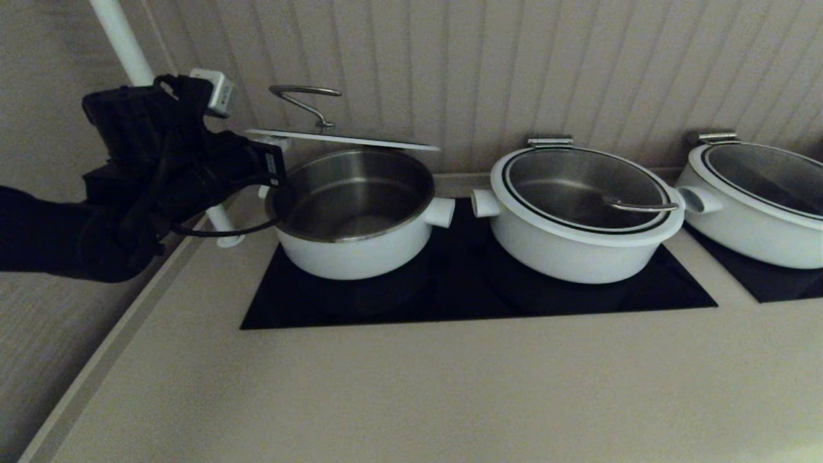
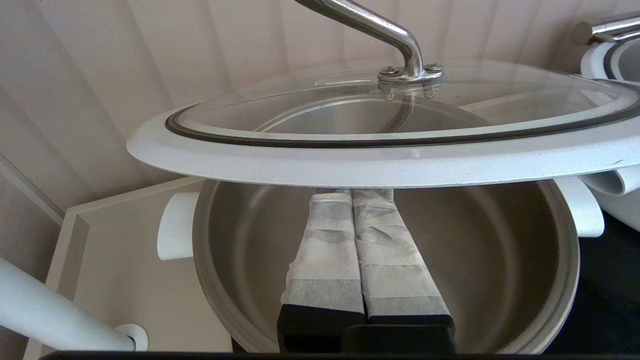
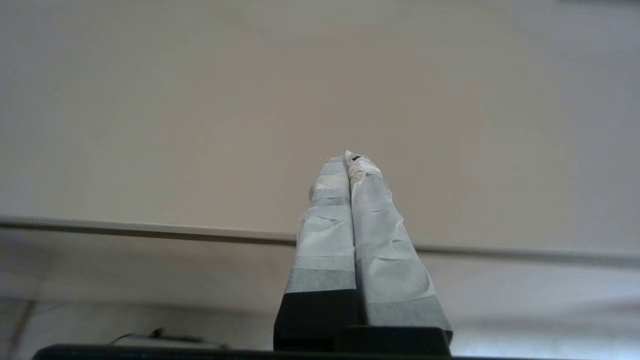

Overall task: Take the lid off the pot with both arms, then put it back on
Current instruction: Open the pot lid completely

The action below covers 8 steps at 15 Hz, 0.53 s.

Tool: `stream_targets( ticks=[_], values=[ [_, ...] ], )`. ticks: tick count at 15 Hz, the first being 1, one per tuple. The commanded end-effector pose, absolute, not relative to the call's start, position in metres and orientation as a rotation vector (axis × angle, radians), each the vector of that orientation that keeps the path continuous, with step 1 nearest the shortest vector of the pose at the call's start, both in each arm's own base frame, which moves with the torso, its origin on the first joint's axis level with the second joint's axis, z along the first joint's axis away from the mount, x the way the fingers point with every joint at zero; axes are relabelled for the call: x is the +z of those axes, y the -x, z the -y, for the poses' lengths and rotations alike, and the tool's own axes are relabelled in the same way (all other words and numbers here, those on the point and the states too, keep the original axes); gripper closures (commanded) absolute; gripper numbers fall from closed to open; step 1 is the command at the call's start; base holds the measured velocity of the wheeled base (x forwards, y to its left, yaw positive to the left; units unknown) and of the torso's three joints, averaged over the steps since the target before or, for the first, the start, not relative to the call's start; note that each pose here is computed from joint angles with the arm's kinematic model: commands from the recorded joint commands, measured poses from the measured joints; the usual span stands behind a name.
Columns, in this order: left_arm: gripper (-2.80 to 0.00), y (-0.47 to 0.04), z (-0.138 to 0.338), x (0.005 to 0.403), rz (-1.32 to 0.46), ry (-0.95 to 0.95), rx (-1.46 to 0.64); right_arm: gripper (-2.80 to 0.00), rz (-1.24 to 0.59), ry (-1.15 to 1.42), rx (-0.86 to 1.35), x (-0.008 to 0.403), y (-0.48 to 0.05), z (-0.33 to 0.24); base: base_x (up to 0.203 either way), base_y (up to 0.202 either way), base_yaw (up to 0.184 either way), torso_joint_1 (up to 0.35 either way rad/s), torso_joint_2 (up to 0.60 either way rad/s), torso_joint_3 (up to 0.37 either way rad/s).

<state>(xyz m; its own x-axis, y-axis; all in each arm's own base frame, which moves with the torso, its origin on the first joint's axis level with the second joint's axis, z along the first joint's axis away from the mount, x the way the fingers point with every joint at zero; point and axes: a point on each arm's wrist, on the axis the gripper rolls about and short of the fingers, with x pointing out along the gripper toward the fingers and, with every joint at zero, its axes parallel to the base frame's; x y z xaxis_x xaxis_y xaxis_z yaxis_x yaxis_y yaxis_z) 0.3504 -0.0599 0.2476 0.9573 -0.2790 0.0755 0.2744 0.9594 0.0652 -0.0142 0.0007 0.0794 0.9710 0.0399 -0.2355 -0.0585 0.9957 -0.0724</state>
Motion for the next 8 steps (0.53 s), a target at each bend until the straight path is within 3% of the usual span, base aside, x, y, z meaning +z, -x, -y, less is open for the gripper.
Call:
stream_targets(
  ticks=[1, 8],
  values=[
    [0.00, -0.3507, 0.0598, 0.2477, 0.088, -0.055, -0.281, 0.00, -0.146, 0.108, 0.063, 0.0772, 0.0213, -0.0012, 0.000, 0.000, 0.000, 0.000, 0.00, 0.000],
    [0.00, -0.3519, 0.0594, 0.2457, 0.081, -0.053, -0.280, 0.00, -0.068, 0.115, 0.067, 0.0755, 0.0263, -0.0014, 0.000, 0.000, 0.000, 0.000, 0.00, 0.000]
  ],
)
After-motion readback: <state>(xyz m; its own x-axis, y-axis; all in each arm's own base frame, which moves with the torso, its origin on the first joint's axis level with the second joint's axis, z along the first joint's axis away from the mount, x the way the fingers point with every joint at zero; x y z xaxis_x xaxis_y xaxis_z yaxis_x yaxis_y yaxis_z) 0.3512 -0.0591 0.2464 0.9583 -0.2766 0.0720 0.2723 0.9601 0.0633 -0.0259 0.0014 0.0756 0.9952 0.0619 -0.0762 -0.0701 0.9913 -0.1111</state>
